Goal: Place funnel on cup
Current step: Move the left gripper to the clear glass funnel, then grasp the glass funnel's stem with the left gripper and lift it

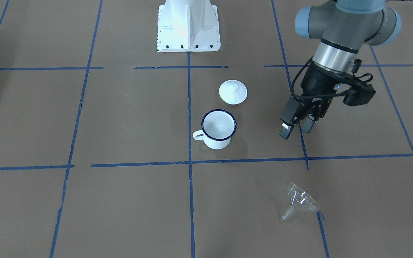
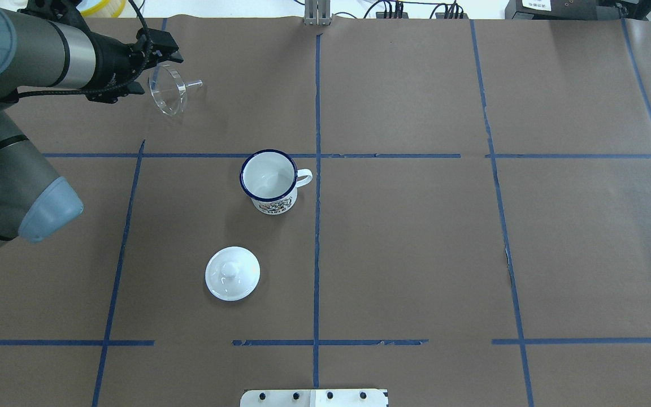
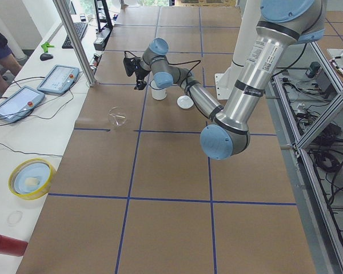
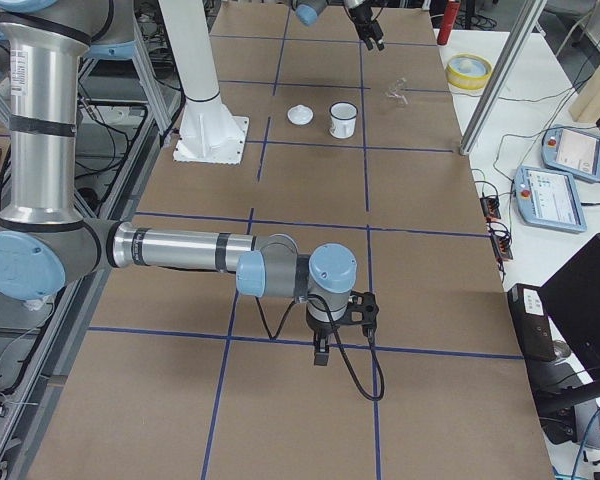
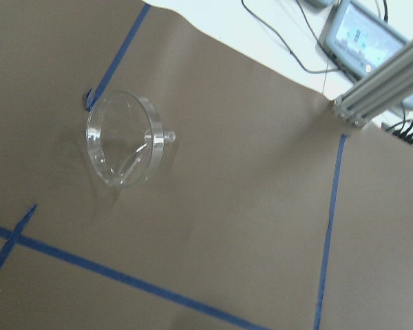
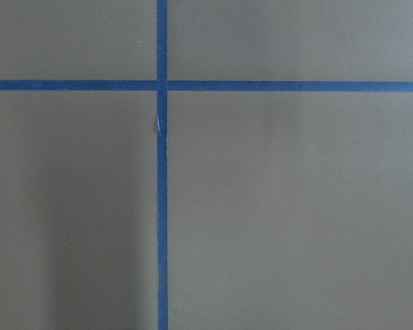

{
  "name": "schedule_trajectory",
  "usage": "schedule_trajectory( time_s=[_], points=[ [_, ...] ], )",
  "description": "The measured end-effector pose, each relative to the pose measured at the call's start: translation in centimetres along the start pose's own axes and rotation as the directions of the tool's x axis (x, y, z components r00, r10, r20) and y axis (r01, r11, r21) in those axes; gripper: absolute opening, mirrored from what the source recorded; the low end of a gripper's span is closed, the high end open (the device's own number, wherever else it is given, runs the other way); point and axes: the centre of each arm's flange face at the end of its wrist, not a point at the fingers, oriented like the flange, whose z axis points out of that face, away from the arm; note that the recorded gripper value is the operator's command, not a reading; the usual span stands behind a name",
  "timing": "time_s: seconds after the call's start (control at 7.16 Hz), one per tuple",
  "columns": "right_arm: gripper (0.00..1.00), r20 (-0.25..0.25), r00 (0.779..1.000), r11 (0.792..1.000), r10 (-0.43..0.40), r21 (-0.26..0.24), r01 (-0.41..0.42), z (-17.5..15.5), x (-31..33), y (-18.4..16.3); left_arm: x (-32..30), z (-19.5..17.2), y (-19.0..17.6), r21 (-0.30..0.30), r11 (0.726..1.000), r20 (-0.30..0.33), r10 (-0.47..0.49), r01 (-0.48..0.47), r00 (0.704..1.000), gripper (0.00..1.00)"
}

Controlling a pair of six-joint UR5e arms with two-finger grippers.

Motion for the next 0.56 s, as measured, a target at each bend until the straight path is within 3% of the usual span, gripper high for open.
schedule_trajectory(
  time_s=[0.28, 0.56],
  points=[
    [1.0, 0.0, 1.0, 1.0, 0.0, 0.0, 0.0, 0.0, 0.0, 0.0, -4.8, 4.8, -4.1, 0.029, 0.994, -0.037, -0.104, 0.105, 0.994, 0.95],
    [1.0, 0.0, 1.0, 1.0, 0.0, 0.0, 0.0, 0.0, 0.0, 0.0, -7.7, 9.0, -6.1, 0.04, 0.987, -0.026, -0.154, 0.155, 0.988, 0.89]
  ],
)
